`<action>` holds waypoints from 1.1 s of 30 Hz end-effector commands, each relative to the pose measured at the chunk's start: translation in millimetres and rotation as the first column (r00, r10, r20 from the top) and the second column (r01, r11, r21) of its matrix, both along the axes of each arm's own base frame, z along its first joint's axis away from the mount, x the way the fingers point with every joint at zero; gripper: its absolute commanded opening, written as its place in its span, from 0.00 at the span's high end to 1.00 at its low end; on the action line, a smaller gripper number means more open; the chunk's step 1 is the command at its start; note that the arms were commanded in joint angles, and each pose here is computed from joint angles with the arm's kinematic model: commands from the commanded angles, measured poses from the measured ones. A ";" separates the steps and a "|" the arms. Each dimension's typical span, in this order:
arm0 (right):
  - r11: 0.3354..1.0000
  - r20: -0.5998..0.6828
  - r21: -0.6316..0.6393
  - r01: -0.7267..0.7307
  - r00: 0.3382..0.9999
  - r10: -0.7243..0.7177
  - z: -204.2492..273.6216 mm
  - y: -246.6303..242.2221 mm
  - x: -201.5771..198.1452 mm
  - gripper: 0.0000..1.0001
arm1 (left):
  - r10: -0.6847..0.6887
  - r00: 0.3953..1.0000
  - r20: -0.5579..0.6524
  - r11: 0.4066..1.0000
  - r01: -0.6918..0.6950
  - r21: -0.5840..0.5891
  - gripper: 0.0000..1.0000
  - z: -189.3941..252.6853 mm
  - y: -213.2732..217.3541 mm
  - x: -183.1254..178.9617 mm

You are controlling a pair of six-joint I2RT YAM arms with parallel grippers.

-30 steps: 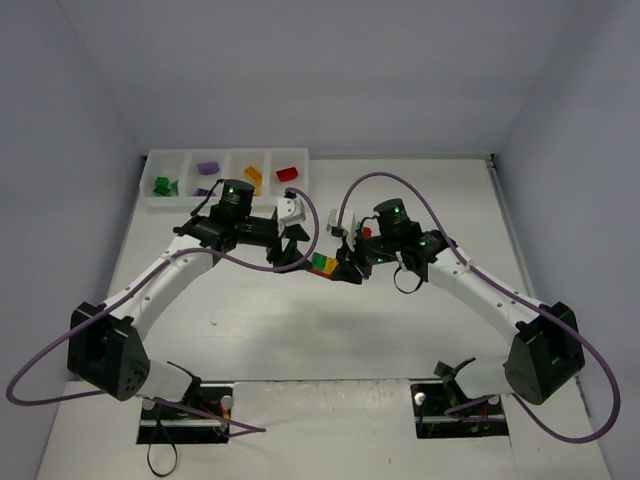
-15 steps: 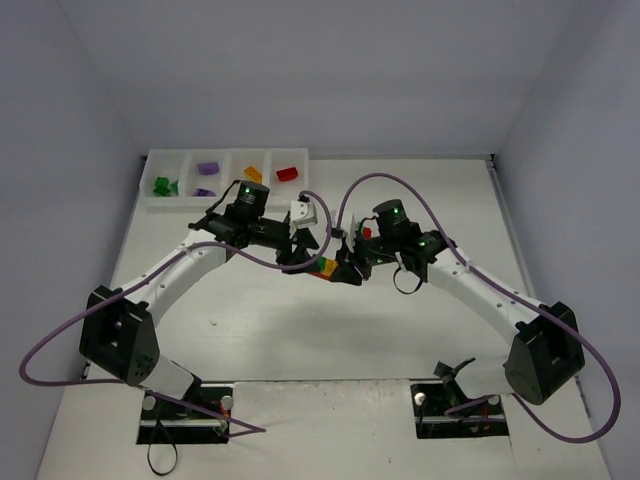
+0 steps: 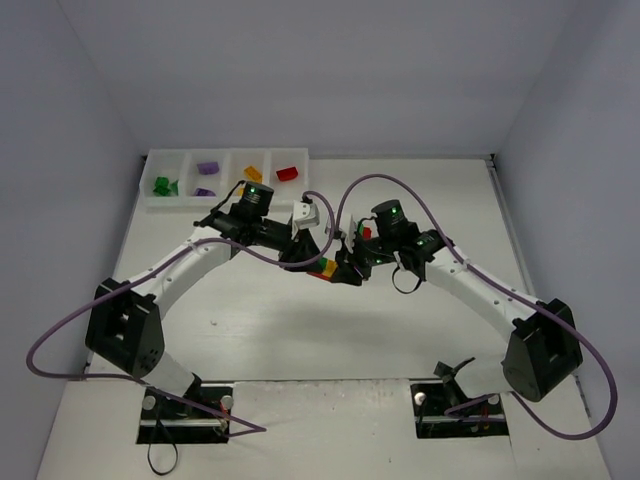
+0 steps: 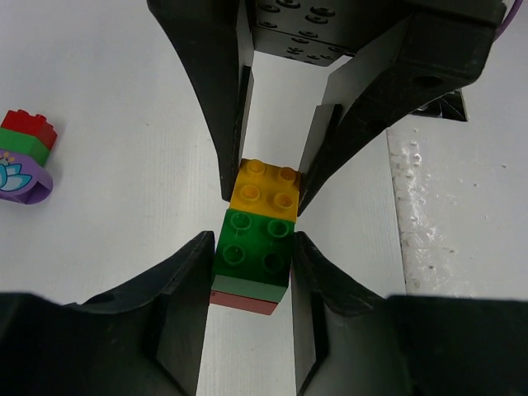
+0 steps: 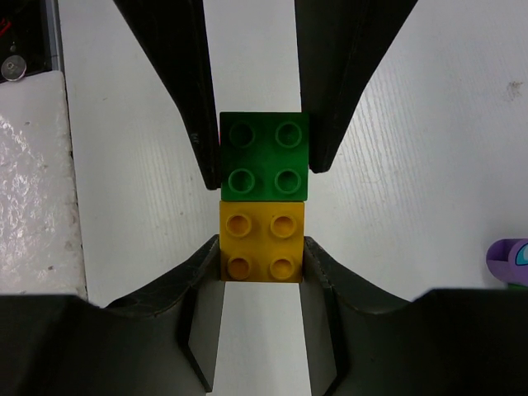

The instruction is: Sort the legos into containers by color

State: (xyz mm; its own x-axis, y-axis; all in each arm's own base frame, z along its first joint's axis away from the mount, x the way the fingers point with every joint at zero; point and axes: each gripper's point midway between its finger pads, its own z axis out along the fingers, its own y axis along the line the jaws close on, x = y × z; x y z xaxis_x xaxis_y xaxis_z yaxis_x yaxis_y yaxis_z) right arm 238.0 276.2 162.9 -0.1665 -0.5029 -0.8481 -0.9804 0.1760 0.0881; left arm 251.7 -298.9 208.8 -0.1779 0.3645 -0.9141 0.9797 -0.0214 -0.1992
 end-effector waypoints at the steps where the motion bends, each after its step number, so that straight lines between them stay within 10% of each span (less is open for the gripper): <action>1: 0.998 0.037 0.051 -0.042 0.999 0.040 18.7 16.3 2.3 1.00 | -0.053 0.995 0.085 0.993 0.062 -0.099 1.00 33.8 -11.3 2.1; 14: 1.000 -0.036 -0.021 0.013 0.999 -0.014 -19.6 13.5 6.3 1.00 | 0.049 0.992 0.116 0.988 -0.031 -0.151 1.00 34.5 -2.8 14.4; 20: 0.988 -0.034 -0.062 0.144 0.989 -0.146 -28.2 -2.9 23.9 1.00 | 0.448 0.893 0.035 0.869 -0.427 -0.251 1.00 29.0 67.4 88.5; 23: 0.979 -0.015 -0.071 0.193 0.981 -0.195 -26.4 -6.4 31.1 1.00 | 0.708 0.706 0.011 0.678 -0.676 -0.288 1.00 40.1 121.0 141.8; 27: 0.966 -0.025 -0.067 0.249 0.968 -0.251 -23.0 -8.2 35.8 1.00 | 0.952 0.307 -0.015 0.293 -0.921 -0.257 1.00 47.0 205.4 207.2; 33: 0.942 0.004 -0.069 0.328 0.945 -0.328 -18.4 -16.6 43.0 1.00 | 0.991 -0.134 0.014 -0.130 -0.979 -0.157 1.00 28.2 318.4 268.5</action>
State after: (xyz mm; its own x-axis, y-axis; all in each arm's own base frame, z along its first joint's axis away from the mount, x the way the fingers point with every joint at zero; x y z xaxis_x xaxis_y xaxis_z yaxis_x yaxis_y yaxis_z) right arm 268.3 260.2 120.3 -0.3713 -0.5322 -0.7608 -0.8879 0.4431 0.1233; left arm 490.2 -50.0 218.8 -0.2856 -0.1346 -0.9488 0.2138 0.9562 -0.2000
